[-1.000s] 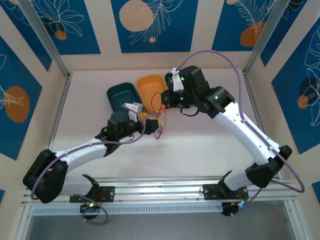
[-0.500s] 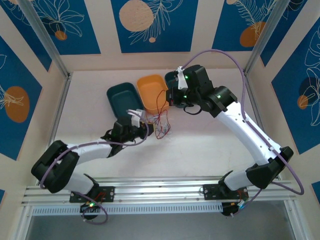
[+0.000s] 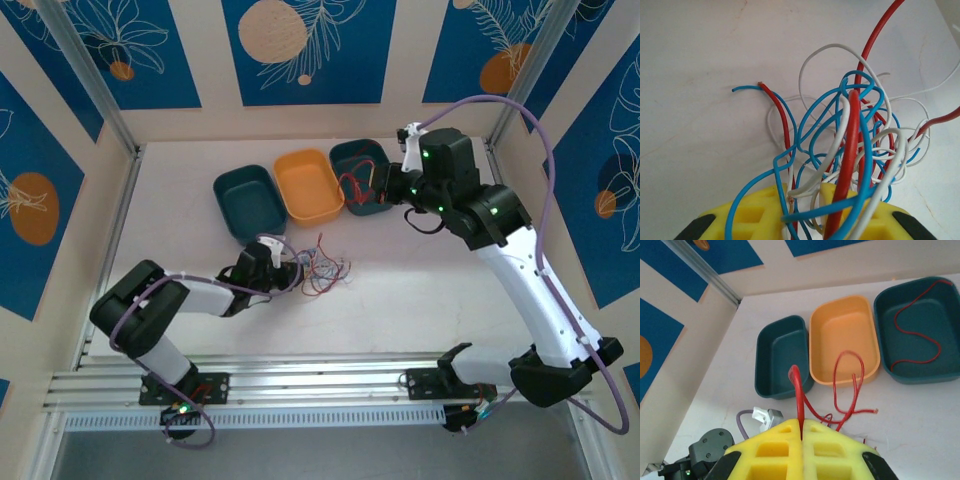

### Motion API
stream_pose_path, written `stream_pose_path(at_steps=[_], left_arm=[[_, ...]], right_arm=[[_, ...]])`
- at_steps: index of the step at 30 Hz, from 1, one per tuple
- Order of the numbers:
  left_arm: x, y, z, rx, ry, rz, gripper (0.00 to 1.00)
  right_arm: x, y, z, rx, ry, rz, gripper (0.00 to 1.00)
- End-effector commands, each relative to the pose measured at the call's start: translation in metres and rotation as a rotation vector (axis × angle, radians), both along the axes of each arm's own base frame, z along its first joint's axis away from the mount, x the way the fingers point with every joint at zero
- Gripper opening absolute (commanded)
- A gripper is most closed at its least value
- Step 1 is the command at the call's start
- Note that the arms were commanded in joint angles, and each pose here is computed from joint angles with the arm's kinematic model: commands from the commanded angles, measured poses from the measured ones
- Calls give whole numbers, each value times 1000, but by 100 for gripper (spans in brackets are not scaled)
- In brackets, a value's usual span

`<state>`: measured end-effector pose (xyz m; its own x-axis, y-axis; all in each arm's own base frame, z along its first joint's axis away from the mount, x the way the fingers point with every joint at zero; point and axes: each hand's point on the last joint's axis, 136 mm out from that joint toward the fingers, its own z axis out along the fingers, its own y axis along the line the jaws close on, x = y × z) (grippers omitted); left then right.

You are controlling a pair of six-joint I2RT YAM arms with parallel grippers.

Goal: Untangle the cables

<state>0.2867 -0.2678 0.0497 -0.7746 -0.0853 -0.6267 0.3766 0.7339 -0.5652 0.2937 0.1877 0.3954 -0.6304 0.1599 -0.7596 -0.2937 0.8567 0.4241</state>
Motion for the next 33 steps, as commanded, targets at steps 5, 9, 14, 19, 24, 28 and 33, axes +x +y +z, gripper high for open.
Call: stream_pose_path(at_steps=[5,9,14,19,24,28,33], left_arm=[[4,-4,12,-42,-24,11,42],[5,-2,23,-40,-46,12,61],[3,1,39,-31,-77,11,84],[2,7,55,-8,-113,15,100],[2,15,71,13,-156,35,100],[2,22,82,28,-198,58,100],[1,33,93,51,-227,89,100]], right_arm=[[7,-15,4,-38,17,-42,0],[16,-18,-2,-26,51,-49,0],[31,-20,-7,7,91,-40,0],[48,-26,-13,13,116,-52,0],[79,-40,-23,-57,109,-120,0],[109,-47,-34,-113,105,-163,0],[151,-50,-51,-167,86,-193,0]])
